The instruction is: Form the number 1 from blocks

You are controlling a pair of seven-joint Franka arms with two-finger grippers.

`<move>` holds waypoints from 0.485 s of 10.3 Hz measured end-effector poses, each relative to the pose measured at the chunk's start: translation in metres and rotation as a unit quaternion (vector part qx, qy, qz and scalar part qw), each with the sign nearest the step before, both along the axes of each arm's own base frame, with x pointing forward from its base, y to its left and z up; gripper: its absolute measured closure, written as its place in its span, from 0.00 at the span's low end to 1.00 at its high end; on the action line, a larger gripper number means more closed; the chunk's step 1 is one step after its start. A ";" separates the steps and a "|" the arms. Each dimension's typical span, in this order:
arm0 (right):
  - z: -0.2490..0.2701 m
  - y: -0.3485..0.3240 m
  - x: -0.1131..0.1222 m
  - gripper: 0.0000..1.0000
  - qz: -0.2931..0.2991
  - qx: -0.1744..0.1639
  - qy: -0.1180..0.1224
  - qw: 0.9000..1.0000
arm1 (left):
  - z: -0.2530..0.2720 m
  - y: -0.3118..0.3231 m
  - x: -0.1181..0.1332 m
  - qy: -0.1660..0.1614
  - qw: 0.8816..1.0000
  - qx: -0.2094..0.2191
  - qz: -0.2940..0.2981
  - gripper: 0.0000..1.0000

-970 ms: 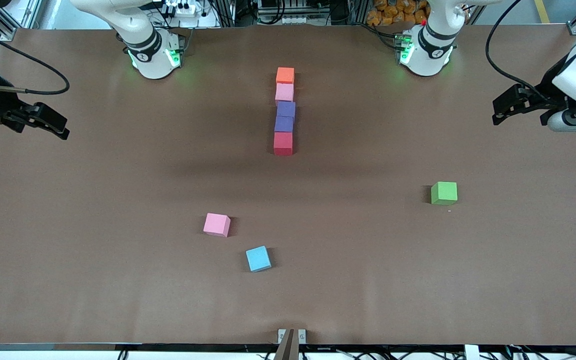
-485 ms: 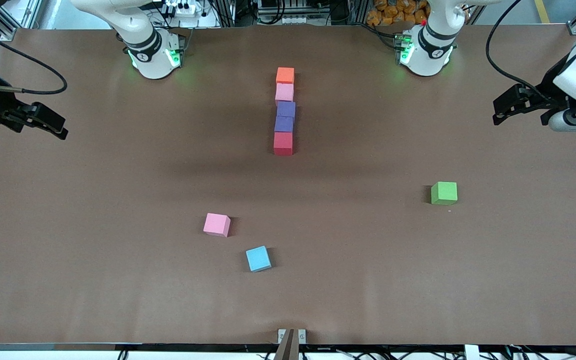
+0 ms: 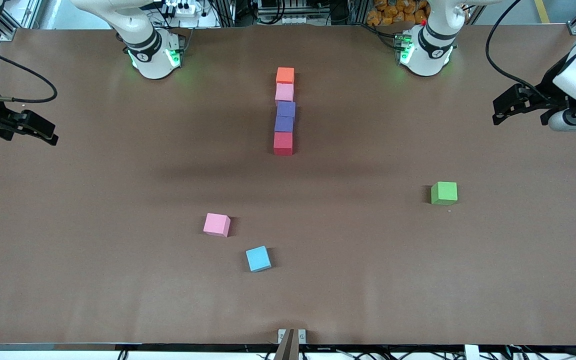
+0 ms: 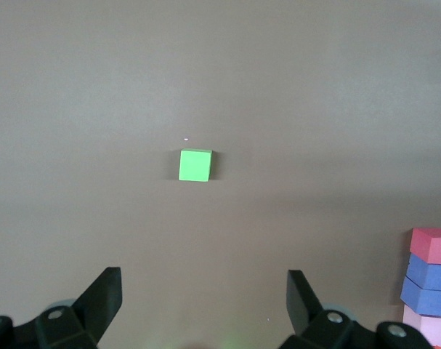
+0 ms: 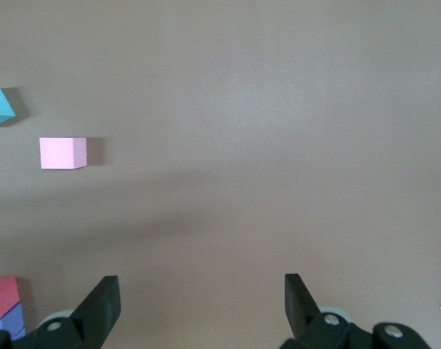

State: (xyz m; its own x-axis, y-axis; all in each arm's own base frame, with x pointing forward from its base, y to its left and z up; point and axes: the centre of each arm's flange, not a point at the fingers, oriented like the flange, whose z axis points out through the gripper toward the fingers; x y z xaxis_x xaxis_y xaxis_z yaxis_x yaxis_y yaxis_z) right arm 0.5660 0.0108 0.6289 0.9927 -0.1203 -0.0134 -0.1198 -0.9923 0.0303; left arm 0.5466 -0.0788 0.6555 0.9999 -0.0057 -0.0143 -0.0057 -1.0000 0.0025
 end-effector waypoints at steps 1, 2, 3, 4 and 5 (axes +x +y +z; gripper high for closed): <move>-0.002 -0.001 0.000 0.00 0.001 0.000 0.002 1.000 | 0.000 -0.001 0.000 0.000 1.000 -0.002 0.000 0.00; -0.005 -0.001 0.000 0.00 0.002 0.000 0.005 1.000 | 0.000 -0.001 0.000 0.001 1.000 -0.004 0.000 0.00; -0.009 -0.002 0.000 0.00 0.004 0.000 0.009 1.000 | 0.000 -0.001 0.000 0.001 1.000 -0.005 0.000 0.00; -0.013 -0.004 0.000 0.00 0.009 0.000 0.013 1.000 | 0.000 -0.001 0.000 0.001 1.000 -0.006 -0.001 0.00; -0.017 -0.008 0.001 0.00 0.012 0.000 0.014 1.000 | 0.001 -0.002 0.000 0.000 1.000 -0.006 -0.001 0.00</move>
State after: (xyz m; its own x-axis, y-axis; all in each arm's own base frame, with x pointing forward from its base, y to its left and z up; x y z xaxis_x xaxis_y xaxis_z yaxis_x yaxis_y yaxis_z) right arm 0.5667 0.0023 0.6116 0.9946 -0.0954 -0.0408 -0.0941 -0.9950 0.0328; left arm 0.5461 -0.0804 0.6562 0.9999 -0.0074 -0.0148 -0.0072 -0.9999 0.0147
